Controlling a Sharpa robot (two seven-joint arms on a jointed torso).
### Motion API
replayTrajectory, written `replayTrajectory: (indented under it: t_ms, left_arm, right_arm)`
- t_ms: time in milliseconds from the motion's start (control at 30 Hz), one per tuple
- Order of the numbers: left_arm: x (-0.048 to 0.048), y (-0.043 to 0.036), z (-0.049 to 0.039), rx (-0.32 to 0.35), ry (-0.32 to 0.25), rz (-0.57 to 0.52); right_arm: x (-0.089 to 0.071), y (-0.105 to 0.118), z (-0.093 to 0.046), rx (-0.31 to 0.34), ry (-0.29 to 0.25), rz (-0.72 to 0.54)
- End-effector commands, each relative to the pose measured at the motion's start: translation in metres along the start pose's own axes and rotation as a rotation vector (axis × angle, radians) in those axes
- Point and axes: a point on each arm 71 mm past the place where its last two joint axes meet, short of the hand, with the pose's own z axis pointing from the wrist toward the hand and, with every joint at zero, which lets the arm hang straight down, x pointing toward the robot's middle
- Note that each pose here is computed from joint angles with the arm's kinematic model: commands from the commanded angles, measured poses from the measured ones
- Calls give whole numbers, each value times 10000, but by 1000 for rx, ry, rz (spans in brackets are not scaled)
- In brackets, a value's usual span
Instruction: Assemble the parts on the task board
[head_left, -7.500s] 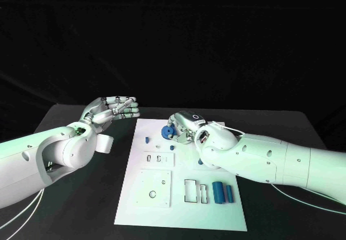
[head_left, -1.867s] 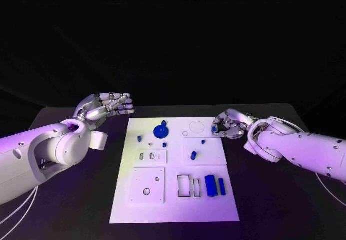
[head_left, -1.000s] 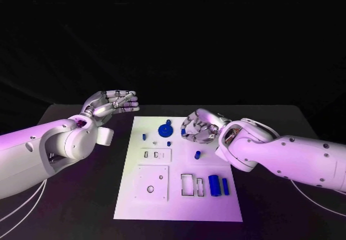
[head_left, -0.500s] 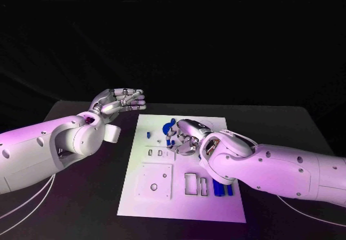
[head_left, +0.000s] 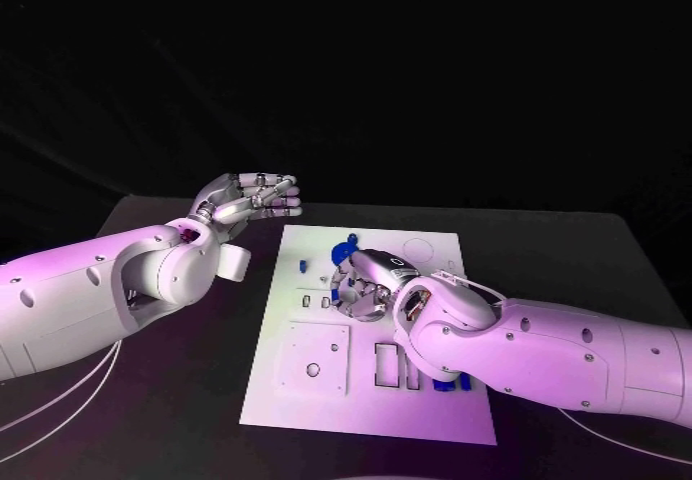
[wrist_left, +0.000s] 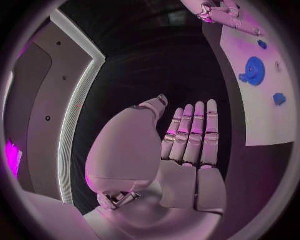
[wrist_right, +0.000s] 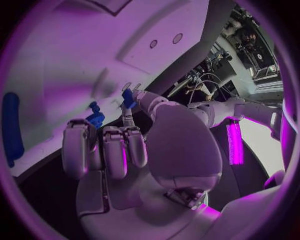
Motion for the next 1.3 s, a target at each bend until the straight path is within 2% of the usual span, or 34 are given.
replayTrajectory:
  t_ms: [33,233,1300]
  left_arm:
    - [39,-10,6,5,26,-7]
    - [42,-10,7,4,27,-7]
    - [50,-9,8,2,29,-8]
  right_arm:
    - [16,1,11,2,-3,-44]
    - [30,-1,26,-4,-9,-67]
    - [159,-11,57,-6,31,-81]
